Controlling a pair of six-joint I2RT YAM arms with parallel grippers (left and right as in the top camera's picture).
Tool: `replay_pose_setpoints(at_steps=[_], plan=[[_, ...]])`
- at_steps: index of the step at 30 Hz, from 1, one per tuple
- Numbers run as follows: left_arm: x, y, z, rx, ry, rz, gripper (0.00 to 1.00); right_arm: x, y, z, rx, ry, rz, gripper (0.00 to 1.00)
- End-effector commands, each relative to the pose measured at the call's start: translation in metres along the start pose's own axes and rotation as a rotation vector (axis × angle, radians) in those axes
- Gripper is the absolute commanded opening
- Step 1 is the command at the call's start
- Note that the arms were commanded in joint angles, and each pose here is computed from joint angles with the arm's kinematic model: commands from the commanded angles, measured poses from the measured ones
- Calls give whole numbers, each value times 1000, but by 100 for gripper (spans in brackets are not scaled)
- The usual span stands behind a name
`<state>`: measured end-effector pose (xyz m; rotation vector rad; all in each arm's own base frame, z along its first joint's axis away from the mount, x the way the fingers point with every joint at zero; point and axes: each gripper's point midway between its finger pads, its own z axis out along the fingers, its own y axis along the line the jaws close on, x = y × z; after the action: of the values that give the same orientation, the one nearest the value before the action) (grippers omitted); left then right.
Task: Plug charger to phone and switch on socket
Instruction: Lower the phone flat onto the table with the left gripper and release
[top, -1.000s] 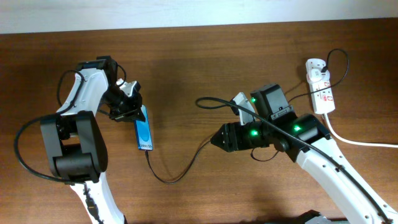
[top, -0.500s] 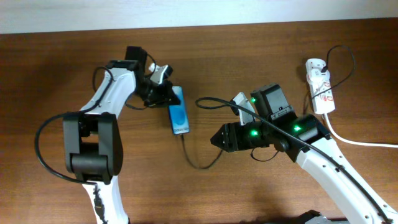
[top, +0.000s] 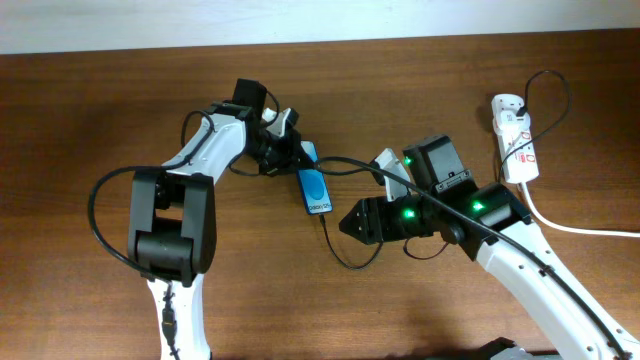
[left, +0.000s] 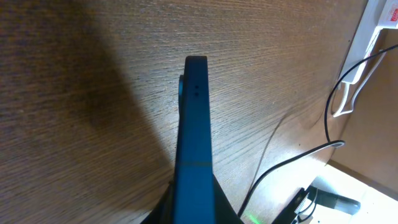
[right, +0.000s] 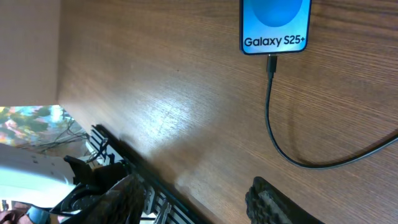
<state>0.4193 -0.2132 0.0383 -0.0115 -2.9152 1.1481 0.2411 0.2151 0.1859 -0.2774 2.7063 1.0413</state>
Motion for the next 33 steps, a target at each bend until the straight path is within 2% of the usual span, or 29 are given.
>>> replay_pose_setpoints(at_steps=[1,8,16,22,30,33], plan=[[-3,-10,0,21,-5,9,0,-7,4,-8,8,-34,-32,58],[-4,-2,3,-44,-18,15,23,-5,3,-8,11,-26,-27,58],[-5,3,4,-75,-24,17,27,-5,3,-8,11,-26,-27,58],[0,27,0,-210,-22,-14,41,-5,3,-8,11,-27,-26,59],[6,43,-4,-302,-9,-37,46,-5,3,-8,11,-26,-26,59],[8,56,-11,-388,-5,-49,49,-4,3,-8,12,-24,-25,59]])
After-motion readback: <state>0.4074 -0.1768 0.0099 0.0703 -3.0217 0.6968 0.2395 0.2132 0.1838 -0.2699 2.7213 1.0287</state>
